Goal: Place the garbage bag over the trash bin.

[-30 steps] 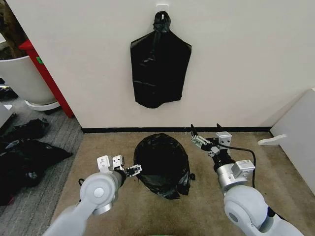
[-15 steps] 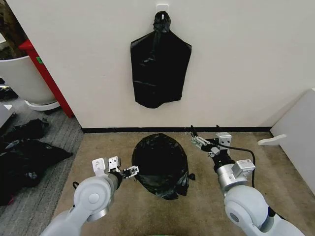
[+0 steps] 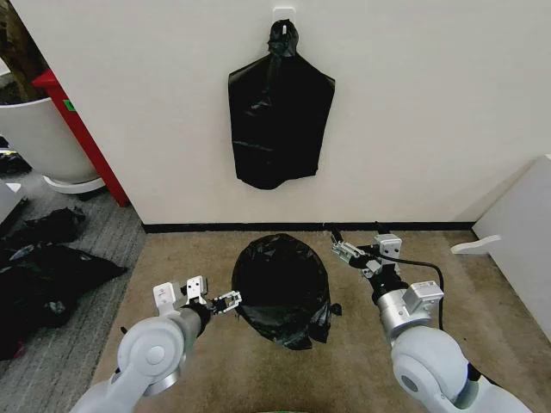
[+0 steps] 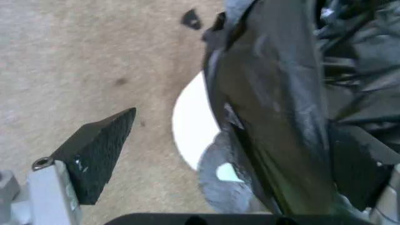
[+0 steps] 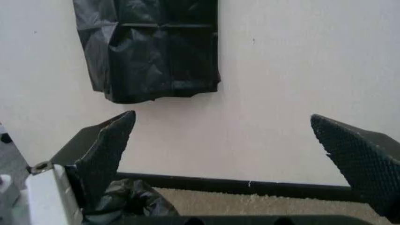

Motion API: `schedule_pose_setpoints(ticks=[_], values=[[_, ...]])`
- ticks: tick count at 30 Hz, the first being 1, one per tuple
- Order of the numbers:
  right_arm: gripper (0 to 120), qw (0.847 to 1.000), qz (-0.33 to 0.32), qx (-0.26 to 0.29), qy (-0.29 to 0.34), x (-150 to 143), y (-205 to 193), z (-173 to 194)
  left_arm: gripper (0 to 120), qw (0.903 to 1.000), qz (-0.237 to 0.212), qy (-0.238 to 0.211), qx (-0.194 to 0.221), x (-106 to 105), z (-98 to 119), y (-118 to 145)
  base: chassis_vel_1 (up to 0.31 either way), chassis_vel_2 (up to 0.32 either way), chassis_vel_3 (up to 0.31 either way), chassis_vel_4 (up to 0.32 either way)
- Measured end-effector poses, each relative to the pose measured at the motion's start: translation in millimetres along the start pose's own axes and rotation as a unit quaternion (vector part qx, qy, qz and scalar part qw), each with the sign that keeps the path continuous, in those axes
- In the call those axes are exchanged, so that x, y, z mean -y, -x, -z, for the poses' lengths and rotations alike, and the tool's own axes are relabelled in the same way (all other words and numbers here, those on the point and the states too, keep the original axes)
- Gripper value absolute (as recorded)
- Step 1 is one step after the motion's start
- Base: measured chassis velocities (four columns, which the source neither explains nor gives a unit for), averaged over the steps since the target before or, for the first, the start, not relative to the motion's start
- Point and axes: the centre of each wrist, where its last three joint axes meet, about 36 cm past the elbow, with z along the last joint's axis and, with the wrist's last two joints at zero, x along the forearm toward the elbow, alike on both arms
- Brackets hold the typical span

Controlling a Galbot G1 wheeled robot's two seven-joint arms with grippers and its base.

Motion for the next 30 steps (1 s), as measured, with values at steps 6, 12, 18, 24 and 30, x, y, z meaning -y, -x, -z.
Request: schedule_pose_setpoints(ticks=[6, 12, 18, 24, 30], values=[[100, 1.000, 0.004, -0.002, 0.001, -2.4, -2.0, -0.4, 100, 0.9978, -0.066, -0.002, 0.010, -21.5, -8.4, 1.9, 0.000, 0.000, 0.000, 0.000], [100, 1.000, 0.005, -0.002, 0.002, -3.5, -4.0, -0.9, 100, 0.9955, -0.092, -0.007, 0.025, -28.0, -9.3, 3.8, 0.000, 0.000, 0.000, 0.000], [100, 1.000, 0.005, -0.002, 0.005, -5.3, -7.0, -1.9, 100, 0.9930, -0.111, -0.008, 0.040, -27.0, -9.7, -0.5, 0.000, 0.000, 0.000, 0.000], [100, 1.000, 0.000, 0.006, 0.005, -3.5, -6.1, 1.0, 100, 0.9909, -0.108, 0.013, 0.080, -24.0, -5.2, -12.5, 0.000, 0.000, 0.000, 0.000], [100, 1.000, -0.022, 0.017, 0.000, 2.3, -6.0, 1.0, 100, 0.9672, -0.110, 0.101, 0.206, -27.4, 3.0, -25.9, 0.000, 0.000, 0.000, 0.000]])
